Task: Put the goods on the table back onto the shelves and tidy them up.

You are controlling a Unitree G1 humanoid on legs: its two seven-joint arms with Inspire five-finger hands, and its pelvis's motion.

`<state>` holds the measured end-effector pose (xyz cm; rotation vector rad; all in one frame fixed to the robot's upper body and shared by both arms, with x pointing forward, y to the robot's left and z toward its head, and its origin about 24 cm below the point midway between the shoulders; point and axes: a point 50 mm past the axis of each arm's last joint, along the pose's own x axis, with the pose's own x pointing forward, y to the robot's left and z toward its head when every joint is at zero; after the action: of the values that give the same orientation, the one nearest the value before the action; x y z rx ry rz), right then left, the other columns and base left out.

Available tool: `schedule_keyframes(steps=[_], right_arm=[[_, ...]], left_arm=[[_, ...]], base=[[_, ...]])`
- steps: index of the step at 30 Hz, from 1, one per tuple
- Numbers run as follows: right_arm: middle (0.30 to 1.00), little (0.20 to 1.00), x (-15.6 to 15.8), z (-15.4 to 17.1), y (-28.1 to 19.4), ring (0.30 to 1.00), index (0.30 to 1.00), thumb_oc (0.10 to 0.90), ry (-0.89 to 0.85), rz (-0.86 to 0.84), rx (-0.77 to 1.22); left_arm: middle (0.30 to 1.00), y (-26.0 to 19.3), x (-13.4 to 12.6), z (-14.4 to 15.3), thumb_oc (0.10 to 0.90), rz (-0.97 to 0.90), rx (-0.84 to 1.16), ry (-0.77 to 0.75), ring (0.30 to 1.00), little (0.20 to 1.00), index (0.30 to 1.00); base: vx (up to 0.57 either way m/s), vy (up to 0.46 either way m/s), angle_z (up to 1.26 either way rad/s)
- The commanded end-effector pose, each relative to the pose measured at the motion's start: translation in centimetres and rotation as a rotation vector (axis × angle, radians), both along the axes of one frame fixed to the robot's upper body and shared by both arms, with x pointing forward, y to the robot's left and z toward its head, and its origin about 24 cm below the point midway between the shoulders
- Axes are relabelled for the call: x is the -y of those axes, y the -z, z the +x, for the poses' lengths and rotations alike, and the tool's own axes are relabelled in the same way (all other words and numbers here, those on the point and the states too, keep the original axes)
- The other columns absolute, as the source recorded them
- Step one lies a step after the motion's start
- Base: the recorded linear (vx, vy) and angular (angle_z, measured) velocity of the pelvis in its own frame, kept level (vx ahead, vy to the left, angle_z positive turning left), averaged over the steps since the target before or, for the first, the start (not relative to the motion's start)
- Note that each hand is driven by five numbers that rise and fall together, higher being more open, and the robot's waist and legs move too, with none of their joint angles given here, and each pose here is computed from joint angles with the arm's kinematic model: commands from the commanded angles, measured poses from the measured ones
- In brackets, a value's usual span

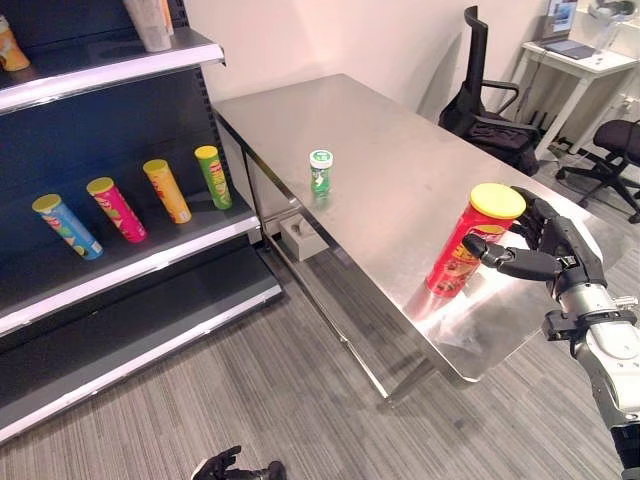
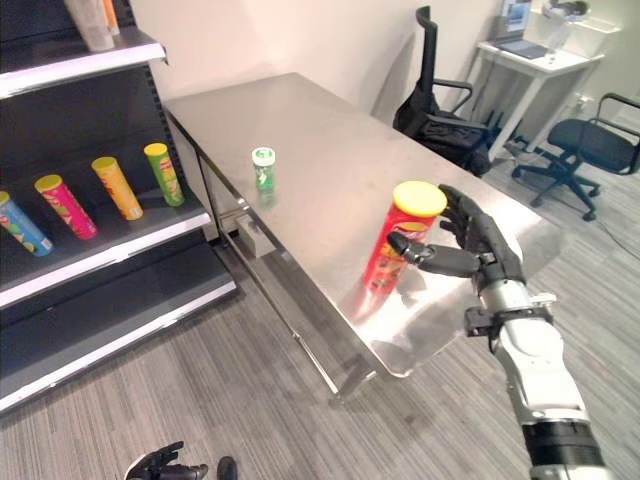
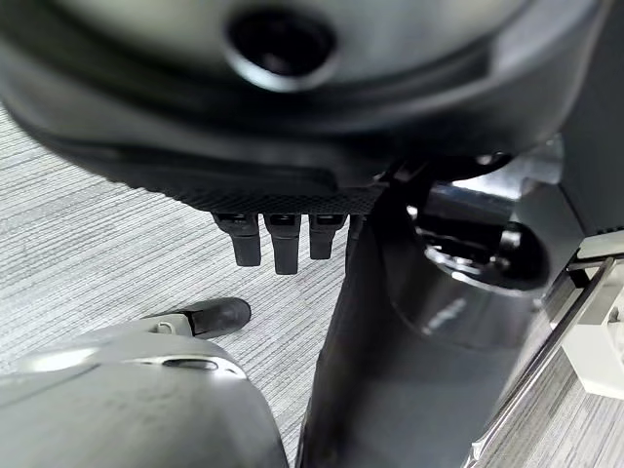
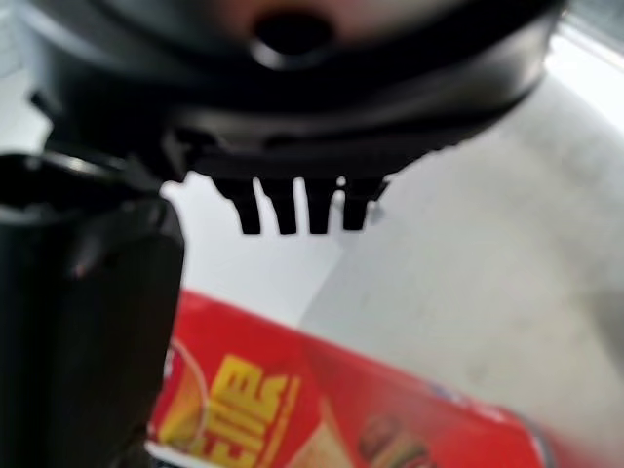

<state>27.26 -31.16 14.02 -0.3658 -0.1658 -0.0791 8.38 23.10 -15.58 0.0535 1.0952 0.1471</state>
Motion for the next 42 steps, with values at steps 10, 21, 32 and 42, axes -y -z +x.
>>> schedule_keyframes(steps=[10, 21, 32, 42], right_arm=[[0.900, 0.900, -1.5, 1.2, -9.0, 0.900, 0.900, 0.800, -0.085, -0.078, 0.350], [0.900, 0.900, -1.7, 1.7, -10.8, 0.900, 0.900, 0.800, -0.106, -0.248, 0.321], [0.300, 0.300, -1.6, 1.9, -10.3, 0.300, 0.300, 0.400, -0.111, -0.318, 0.259], [0.300, 0.300, -1.0, 1.1, -10.2, 0.300, 0.300, 0.400, -0.045, -0.331, 0.296]], left_arm=[[0.900, -0.1, -1.5, -0.6, 0.800, 0.067, -0.040, 0.088, 0.900, 0.900, 0.900], [0.900, -0.2, -1.6, -0.7, 0.800, 0.070, -0.038, 0.108, 0.900, 0.900, 0.900], [0.900, -0.1, -1.7, -1.3, 0.800, 0.069, -0.058, 0.109, 0.900, 0.900, 0.900], [0.900, -0.3, -2.1, -0.9, 0.800, 0.083, -0.042, 0.104, 0.900, 0.900, 0.900]], base=[[0.01, -0.002, 0.05], [0.00, 0.000, 0.01], [0.00, 0.000, 0.00], [0.00, 0.000, 0.00]])
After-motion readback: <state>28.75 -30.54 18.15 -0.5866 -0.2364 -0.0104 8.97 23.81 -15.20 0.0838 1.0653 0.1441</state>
